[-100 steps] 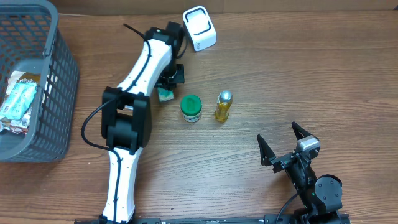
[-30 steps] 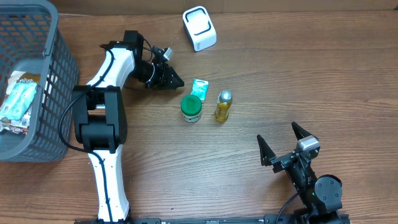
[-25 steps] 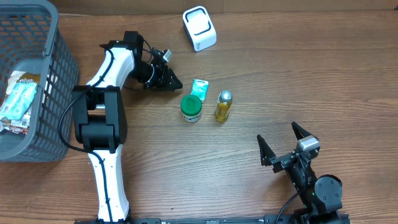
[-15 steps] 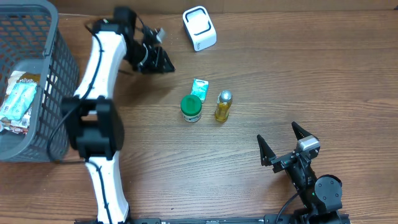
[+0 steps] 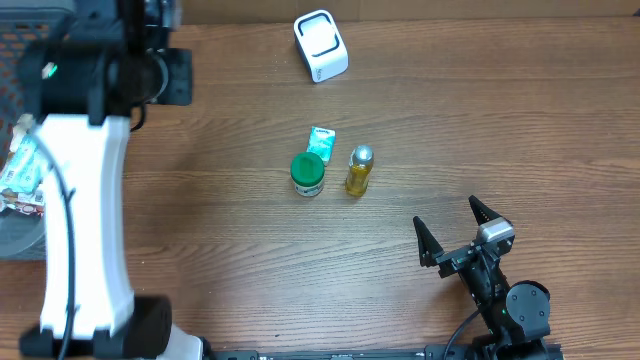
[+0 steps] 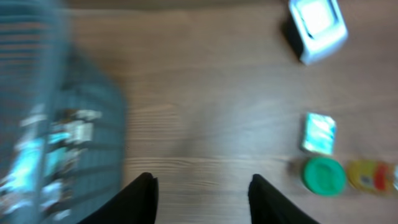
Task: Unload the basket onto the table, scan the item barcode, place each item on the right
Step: 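Swing the left gripper back over the basket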
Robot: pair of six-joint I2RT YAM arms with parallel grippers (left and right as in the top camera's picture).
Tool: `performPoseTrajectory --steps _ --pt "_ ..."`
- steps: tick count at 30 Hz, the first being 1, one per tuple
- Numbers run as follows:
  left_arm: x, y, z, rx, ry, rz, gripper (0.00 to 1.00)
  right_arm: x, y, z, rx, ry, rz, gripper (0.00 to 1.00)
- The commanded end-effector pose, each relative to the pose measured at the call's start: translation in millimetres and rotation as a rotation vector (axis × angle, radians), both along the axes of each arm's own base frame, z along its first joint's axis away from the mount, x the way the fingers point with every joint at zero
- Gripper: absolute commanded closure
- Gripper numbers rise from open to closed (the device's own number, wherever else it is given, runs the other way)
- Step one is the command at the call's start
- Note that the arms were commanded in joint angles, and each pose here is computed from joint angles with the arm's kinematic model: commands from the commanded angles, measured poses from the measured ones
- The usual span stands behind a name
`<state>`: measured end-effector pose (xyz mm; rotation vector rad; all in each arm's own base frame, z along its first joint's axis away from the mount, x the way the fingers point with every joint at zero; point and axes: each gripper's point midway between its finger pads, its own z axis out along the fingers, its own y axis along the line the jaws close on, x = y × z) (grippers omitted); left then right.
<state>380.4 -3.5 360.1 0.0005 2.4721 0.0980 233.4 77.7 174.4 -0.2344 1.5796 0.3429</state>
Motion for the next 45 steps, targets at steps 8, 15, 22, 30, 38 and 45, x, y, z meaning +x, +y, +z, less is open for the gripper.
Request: performPoseTrajectory --steps 8,15,22,30,38,45 --pt "-77 89 107 0.301 -0.326 0.421 0.02 1 -1 -3 0.002 0.002 -0.005 0.00" --pt "-76 117 130 0.390 -0.407 0.561 0.00 1 -1 -3 0.002 0.002 -0.005 0.00" --pt "-68 152 148 0.440 -0.467 0.643 0.00 1 -1 -3 0.002 0.002 -0.005 0.00" --pt "-53 213 103 0.394 -0.321 0.704 0.01 1 -1 -3 0.002 0.002 -0.005 0.00" --pt "-39 270 48 0.279 -0.199 0.732 0.00 1 -1 -3 0.002 0.002 -0.005 0.00" --pt "-22 299 -4 0.224 -0.075 0.646 0.00 1 -1 -3 0.002 0.002 -0.005 0.00"
